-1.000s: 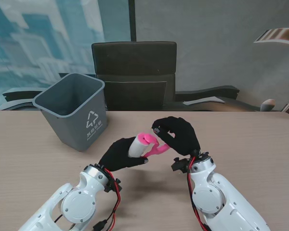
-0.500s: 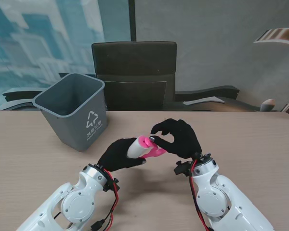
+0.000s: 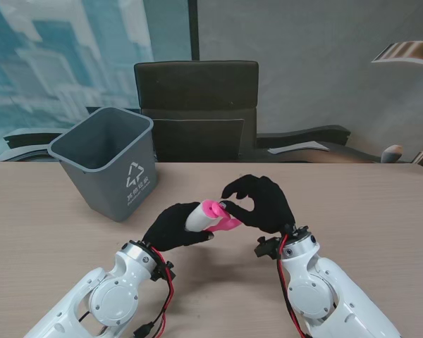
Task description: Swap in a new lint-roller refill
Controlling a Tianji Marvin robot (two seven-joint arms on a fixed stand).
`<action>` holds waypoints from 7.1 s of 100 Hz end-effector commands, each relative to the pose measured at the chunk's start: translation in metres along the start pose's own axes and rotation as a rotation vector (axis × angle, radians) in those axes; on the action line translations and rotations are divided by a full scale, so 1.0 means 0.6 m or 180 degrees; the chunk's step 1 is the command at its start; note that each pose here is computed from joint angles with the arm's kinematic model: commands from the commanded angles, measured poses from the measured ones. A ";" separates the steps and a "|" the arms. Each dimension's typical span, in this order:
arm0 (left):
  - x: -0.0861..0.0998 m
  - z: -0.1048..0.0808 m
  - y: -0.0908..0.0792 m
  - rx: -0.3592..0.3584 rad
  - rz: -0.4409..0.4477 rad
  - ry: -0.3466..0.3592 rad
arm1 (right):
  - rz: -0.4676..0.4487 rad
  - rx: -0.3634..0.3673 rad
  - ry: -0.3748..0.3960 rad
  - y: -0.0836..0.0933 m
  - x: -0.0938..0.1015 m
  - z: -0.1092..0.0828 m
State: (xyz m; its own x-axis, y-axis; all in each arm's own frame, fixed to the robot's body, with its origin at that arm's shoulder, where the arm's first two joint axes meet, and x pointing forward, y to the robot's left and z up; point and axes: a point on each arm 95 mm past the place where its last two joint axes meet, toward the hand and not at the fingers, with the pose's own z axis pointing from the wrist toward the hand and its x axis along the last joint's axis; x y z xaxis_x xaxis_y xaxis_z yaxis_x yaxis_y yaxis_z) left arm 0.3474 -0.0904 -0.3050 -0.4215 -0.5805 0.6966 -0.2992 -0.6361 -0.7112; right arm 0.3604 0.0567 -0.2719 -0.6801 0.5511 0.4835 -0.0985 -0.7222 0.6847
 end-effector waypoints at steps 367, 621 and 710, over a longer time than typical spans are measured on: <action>0.074 -0.008 0.014 -0.0043 -0.1381 -0.0226 | -0.0764 -0.0187 0.0357 -0.070 -0.027 0.004; -0.070 -0.059 -0.066 0.0018 0.0397 -0.0126 | -0.2666 0.2630 -0.0866 0.088 -0.308 -0.122; -0.066 -0.046 -0.053 -0.0043 0.0235 -0.0120 | -0.3005 0.2648 -0.1187 0.091 -0.287 -0.131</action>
State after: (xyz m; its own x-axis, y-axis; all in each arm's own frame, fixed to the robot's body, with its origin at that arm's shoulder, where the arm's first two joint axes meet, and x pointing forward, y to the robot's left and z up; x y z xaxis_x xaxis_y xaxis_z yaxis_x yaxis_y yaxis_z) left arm 0.3513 -0.0299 -0.3112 -0.4137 -0.6494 0.6380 -0.2619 -0.5863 -0.7666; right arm 0.4182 -0.1298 -0.3552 -0.3014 0.8812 -0.3642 0.1316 0.4167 0.8995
